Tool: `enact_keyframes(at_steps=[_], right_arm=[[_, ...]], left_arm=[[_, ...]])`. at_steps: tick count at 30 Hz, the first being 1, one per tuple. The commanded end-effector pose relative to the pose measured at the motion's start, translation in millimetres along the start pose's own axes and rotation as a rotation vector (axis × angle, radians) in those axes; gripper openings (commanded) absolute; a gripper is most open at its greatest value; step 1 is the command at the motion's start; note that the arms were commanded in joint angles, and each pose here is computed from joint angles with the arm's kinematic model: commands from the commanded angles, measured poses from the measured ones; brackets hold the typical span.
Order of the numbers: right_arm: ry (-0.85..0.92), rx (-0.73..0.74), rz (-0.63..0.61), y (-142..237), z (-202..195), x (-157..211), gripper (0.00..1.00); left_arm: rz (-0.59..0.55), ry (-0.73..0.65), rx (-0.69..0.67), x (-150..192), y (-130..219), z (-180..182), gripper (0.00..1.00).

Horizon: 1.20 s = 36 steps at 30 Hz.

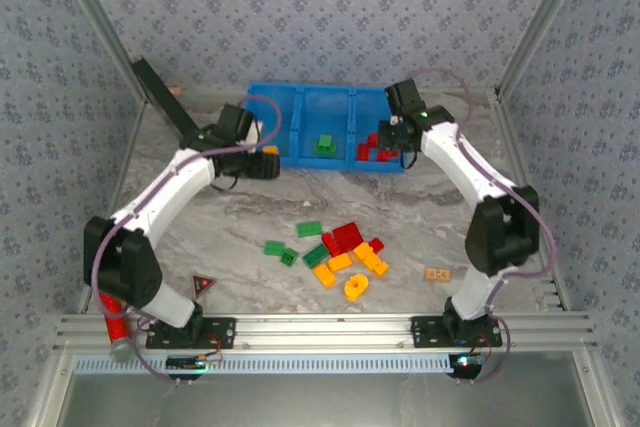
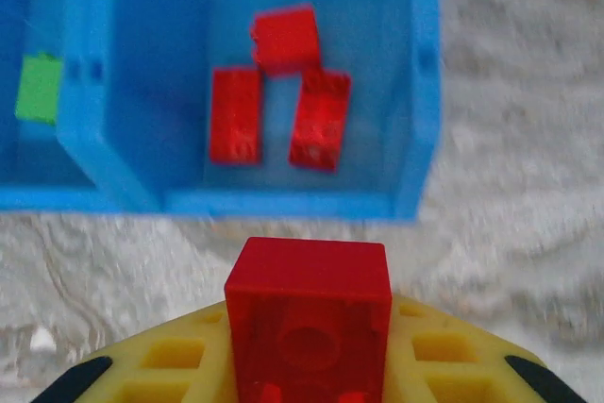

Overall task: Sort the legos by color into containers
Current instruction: Place the lego in the container.

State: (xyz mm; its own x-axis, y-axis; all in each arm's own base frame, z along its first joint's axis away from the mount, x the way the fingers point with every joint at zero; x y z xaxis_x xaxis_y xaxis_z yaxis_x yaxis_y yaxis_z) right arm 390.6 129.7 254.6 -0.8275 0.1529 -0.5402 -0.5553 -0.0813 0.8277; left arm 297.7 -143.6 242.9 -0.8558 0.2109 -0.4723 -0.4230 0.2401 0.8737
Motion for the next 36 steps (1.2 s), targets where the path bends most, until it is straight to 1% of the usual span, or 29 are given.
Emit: enact_keyframes(at_steps=[1,4,8,15,19,28,29,30,33,36], right_arm=[[0.06,0.034,0.0,-26,7,-19,0.31],[0.058,0.019,0.033,-50,14,-32,0.32],[0.067,0.035,0.067,-75,15,-38,0.32],[0.057,0.053,0.107,-103,7,-43,0.34],[0.045,0.056,0.124,-114,3,-42,0.37],[0.061,0.025,0.117,-116,8,-41,0.48],[0.064,0.023,0.116,-114,9,-41,0.49],[0.066,0.022,0.114,-113,9,-42,0.5],[0.069,0.007,0.1,-99,11,-45,0.51],[0.072,-0.001,0.079,-77,10,-44,0.52]], left_arm=[[0.116,0.008,-0.004,41,-10,-17,0.79],[0.201,0.004,-0.013,70,-27,-28,0.79],[0.242,0.019,-0.005,92,-42,-38,0.8],[0.306,0.015,0.014,108,-58,-48,0.8],[0.34,0.012,-0.005,115,-68,-49,0.8],[0.389,0.033,-0.047,127,-82,-44,0.8],[0.371,0.035,-0.039,125,-85,-46,0.8],[0.376,0.037,-0.04,125,-86,-46,0.79],[0.39,0.036,-0.044,129,-90,-45,0.78],[0.417,0.043,-0.047,133,-97,-45,0.76]])
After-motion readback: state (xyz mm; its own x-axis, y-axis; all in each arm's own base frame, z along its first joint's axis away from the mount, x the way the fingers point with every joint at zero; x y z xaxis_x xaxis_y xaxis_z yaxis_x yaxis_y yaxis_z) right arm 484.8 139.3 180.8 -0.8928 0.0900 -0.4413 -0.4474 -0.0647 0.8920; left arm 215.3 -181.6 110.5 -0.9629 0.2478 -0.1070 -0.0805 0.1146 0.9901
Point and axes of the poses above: each hand's point on the last joint's axis, 136 mm out from that joint toward the fingers, its own y axis back along the fingers, its own z axis along the line the jaws close on, x = y × z, the point moved 9 cm from there along y, back along the fingers, and after that the axes turned 6 degrees about -y, right-handed, at the moved point
